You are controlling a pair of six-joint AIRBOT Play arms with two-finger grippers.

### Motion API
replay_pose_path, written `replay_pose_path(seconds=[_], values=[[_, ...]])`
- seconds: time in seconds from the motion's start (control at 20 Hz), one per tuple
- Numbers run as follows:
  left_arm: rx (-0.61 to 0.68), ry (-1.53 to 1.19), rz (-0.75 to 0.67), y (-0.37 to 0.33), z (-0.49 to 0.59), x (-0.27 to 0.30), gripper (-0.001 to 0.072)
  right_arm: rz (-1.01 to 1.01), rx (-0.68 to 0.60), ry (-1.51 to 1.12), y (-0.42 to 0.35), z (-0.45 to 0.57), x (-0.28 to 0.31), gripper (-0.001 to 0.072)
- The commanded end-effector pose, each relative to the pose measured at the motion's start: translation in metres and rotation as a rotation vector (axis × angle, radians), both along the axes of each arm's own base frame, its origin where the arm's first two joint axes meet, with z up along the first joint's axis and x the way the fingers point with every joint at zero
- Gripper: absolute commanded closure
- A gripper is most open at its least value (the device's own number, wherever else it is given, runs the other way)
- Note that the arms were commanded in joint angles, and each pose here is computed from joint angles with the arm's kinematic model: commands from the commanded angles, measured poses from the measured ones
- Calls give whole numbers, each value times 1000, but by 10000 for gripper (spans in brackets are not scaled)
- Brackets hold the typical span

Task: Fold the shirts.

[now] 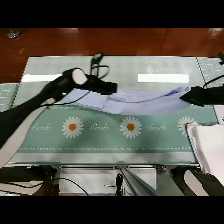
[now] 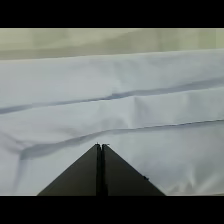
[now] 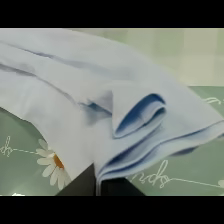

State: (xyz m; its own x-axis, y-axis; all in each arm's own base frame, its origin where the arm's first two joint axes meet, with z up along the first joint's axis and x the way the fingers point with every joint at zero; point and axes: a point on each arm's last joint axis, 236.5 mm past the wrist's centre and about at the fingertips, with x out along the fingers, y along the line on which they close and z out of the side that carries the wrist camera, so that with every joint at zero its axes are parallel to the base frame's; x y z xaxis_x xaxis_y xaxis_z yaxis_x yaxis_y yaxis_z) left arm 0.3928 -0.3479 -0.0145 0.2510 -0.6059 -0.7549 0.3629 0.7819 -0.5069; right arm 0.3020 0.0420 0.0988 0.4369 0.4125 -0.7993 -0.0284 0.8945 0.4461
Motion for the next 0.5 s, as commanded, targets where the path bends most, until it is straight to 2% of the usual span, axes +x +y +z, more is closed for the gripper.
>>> replay_pose_path(seconds=[0.0, 0.25, 0.45], values=[[-25, 124, -140, -78, -26, -40, 689, -15, 5, -90, 12, 31, -28, 691], [-93, 310, -287, -155, -51, -120, 689, -3, 52, -124, 25, 45, -34, 689], [-104, 381, -344, -172, -54, -158, 688, 28, 52, -149, 36, 48, -31, 689]])
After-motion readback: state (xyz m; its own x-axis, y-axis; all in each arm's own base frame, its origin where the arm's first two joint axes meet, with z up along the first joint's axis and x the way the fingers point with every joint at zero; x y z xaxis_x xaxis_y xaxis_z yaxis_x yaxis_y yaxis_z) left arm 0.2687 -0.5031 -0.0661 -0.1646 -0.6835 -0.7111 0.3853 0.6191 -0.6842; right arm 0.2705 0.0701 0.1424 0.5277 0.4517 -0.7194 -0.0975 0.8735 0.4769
